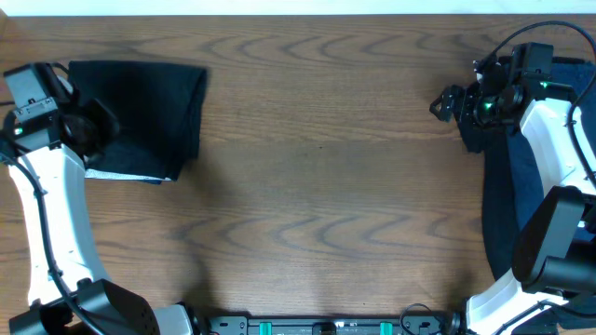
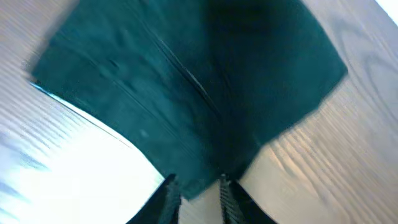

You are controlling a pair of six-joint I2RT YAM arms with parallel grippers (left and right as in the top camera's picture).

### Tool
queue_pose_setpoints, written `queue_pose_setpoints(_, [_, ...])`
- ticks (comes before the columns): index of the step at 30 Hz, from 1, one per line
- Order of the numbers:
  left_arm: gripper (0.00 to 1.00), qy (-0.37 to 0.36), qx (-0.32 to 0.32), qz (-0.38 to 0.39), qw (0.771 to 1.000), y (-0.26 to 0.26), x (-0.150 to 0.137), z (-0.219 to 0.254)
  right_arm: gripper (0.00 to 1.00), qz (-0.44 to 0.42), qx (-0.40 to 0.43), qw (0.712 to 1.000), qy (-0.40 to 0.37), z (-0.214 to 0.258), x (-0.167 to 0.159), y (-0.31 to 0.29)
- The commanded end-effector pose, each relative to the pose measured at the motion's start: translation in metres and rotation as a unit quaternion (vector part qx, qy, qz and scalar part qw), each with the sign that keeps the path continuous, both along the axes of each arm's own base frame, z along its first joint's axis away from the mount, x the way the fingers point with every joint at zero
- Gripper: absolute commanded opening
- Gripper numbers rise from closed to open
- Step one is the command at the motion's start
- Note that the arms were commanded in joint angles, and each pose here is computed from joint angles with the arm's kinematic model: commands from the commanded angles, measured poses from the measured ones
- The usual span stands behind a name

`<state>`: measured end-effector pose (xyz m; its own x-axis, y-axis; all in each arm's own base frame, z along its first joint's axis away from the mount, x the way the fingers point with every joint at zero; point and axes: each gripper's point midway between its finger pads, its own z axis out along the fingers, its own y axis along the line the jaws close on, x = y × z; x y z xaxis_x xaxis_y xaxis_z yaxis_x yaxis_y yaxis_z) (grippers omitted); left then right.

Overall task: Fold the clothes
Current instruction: 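Place the pants onto the left blue cloth stack with the left gripper, then open the left gripper and raise it off the pants stack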

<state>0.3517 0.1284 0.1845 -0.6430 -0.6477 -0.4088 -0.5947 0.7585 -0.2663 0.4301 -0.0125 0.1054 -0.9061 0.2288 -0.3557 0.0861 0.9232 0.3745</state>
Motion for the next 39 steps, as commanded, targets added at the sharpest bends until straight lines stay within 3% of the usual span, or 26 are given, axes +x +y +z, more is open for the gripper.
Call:
queue_pose_setpoints(1, [0.21,0.027,-0.062,-0.021,0.998,-0.022,-0.007,-0.027,0.99,0.000,-0.001,1.000,-0.004,0.003,0.002,-0.001])
queue_pose_setpoints(4, [0.19,0.060,-0.076,-0.021,0.995,-0.028,-0.021,-0.050,0.99,0.000,-0.001,1.000,-0.004,0.003,0.002,-0.001])
queue_pose_setpoints(7, [0.10,0.072,-0.082,-0.020,0.994,-0.031,-0.028,-0.060,0.99,0.000,-0.001,1.000,-0.004,0.003,0.002,-0.001])
queue_pose_setpoints(14, [0.10,-0.006,-0.058,0.027,0.998,0.005,-0.001,-0.044,0.99,0.000,-0.001,1.000,-0.004,0.003,0.002,-0.001])
queue_pose_setpoints(21, [0.10,-0.054,-0.035,0.075,0.995,0.054,0.009,-0.040,0.99,0.000,-0.001,1.000,-0.004,0.003,0.002,-0.001])
queue_pose_setpoints(35, [0.10,0.020,-0.093,0.182,0.979,0.118,-0.008,-0.145,0.99,0.000,-0.001,1.000,-0.004,0.003,0.002,-0.001])
queue_pose_setpoints(39, [0.09,0.021,-0.093,0.187,0.978,0.126,-0.012,-0.153,0.99,0.000,-0.001,1.000,-0.004,0.003,0.002,-0.001])
